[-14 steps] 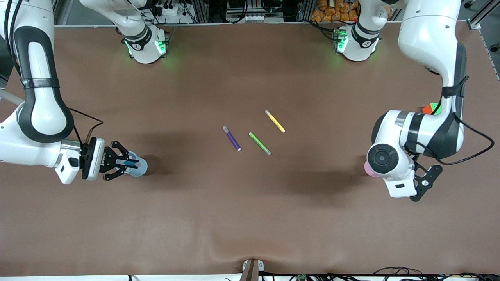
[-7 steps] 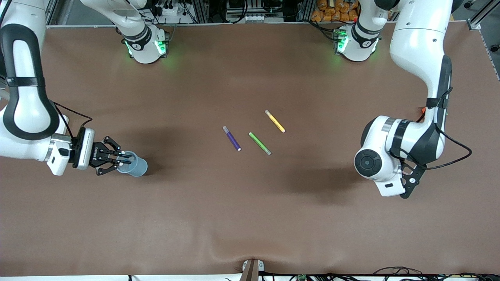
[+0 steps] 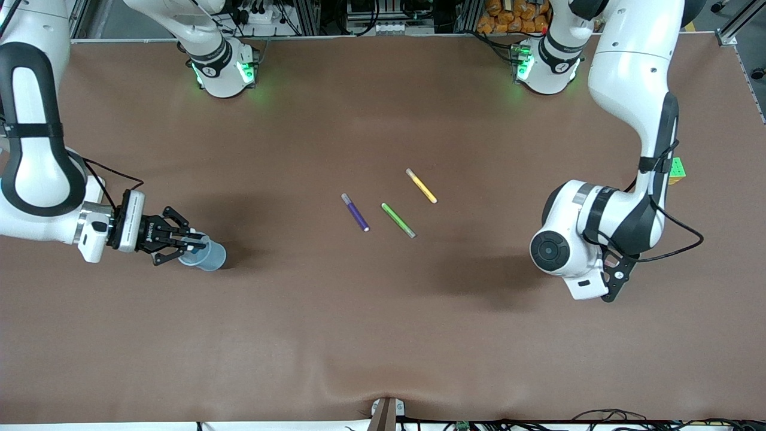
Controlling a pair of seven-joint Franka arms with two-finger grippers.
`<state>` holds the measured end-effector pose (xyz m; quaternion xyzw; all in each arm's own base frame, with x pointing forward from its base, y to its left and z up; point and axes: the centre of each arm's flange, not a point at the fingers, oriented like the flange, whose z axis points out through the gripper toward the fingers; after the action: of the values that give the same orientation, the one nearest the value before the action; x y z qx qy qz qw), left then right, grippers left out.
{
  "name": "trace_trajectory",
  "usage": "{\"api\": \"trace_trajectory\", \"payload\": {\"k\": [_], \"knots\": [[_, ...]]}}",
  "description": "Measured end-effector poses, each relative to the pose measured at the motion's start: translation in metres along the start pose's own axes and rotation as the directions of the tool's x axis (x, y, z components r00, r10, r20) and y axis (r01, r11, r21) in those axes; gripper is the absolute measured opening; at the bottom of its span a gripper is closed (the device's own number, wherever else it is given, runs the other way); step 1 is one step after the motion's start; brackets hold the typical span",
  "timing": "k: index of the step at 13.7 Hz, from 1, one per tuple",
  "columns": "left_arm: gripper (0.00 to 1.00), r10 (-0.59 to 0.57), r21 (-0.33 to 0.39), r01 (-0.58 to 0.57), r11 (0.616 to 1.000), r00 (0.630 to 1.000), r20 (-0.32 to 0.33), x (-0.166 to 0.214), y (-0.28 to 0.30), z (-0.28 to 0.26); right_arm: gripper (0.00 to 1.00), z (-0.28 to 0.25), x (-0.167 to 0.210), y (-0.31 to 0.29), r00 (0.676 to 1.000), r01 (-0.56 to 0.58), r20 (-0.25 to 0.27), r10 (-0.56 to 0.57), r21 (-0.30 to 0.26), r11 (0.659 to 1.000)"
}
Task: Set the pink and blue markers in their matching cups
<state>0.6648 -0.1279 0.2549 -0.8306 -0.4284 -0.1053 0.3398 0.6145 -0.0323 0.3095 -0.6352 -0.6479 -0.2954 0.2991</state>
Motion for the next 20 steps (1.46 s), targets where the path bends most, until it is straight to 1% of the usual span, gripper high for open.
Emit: {"api": "trace_trajectory", "payload": {"k": [1, 4, 5, 7, 8, 9, 10, 12, 13, 15, 17, 18, 19, 20], "knots": [[0.26, 0.000, 0.000, 0.000, 1.000, 1.000, -0.001, 0.000, 0.000, 0.000, 0.17, -0.002, -0.009, -0.002, 1.000, 0.006, -0.014, -0.006, -0.001, 1.000], [0.61, -0.003, -0.012, 0.003, 1.000, 1.000, -0.008, 0.002, 0.001, -0.007, 0.17, -0.002, -0.033, -0.008, 0.998, 0.018, -0.054, -0.018, 0.004, 1.000], [0.70, -0.003, -0.023, 0.003, 1.000, 1.000, -0.012, 0.001, 0.001, -0.014, 0.17, 0.001, -0.038, -0.009, 0.997, 0.022, -0.072, -0.022, 0.006, 1.000], [0.93, 0.013, -0.045, -0.014, 0.999, 1.000, -0.019, -0.006, 0.002, -0.030, 0.17, 0.008, -0.048, -0.011, 0.993, 0.030, -0.111, -0.029, 0.007, 1.000], [1.00, 0.042, -0.051, -0.043, 0.998, 0.999, -0.021, -0.012, 0.002, -0.038, 0.17, 0.012, -0.054, -0.012, 0.992, 0.033, -0.119, -0.032, 0.006, 0.999], [1.00, 0.087, -0.060, -0.088, 0.994, 0.996, -0.016, -0.017, 0.001, -0.048, 0.17, 0.015, -0.059, -0.013, 0.992, 0.034, -0.125, -0.033, 0.006, 0.999], [1.00, 0.129, -0.077, -0.128, 0.989, 0.992, 0.003, -0.020, -0.001, -0.059, 0.17, 0.016, -0.063, -0.013, 0.991, 0.031, -0.128, -0.030, 0.008, 0.999], [1.00, 0.189, -0.146, -0.180, 0.973, 0.981, 0.052, -0.011, -0.013, -0.092, 0.17, 0.013, -0.072, -0.016, 0.990, 0.032, -0.137, -0.031, 0.007, 0.999], [1.00, 0.225, -0.178, -0.212, 0.961, 0.972, 0.059, -0.002, -0.022, -0.108, 0.17, 0.011, -0.077, -0.017, 0.990, 0.033, -0.139, -0.032, 0.003, 0.999], [1.00, 0.297, -0.229, -0.276, 0.934, 0.953, 0.066, 0.013, -0.042, -0.133, 0.17, 0.009, -0.085, -0.019, 0.989, 0.032, -0.143, -0.032, -0.001, 0.999], [1.00, 0.386, -0.287, -0.352, 0.891, 0.920, 0.069, 0.026, -0.060, -0.153, 0.17, 0.011, -0.090, -0.020, 0.989, 0.026, -0.146, -0.025, 0.000, 1.000], [1.00, 0.428, -0.314, -0.388, 0.867, 0.902, 0.067, 0.032, -0.067, -0.159, 0.23, 0.012, -0.093, -0.021, 0.989, 0.022, -0.147, -0.021, 0.001, 1.000], [1.00, 0.464, -0.335, -0.421, 0.843, 0.884, 0.055, 0.040, -0.074, -0.165, 0.32, 0.013, -0.094, -0.021, 0.988, 0.017, -0.155, -0.017, 0.002, 1.000], [1.00, 0.496, -0.349, -0.453, 0.820, 0.868, 0.037, 0.045, -0.080, -0.170, 0.44, 0.016, -0.096, -0.022, 0.985, 0.016, -0.175, -0.014, 0.005, 1.000]]}}
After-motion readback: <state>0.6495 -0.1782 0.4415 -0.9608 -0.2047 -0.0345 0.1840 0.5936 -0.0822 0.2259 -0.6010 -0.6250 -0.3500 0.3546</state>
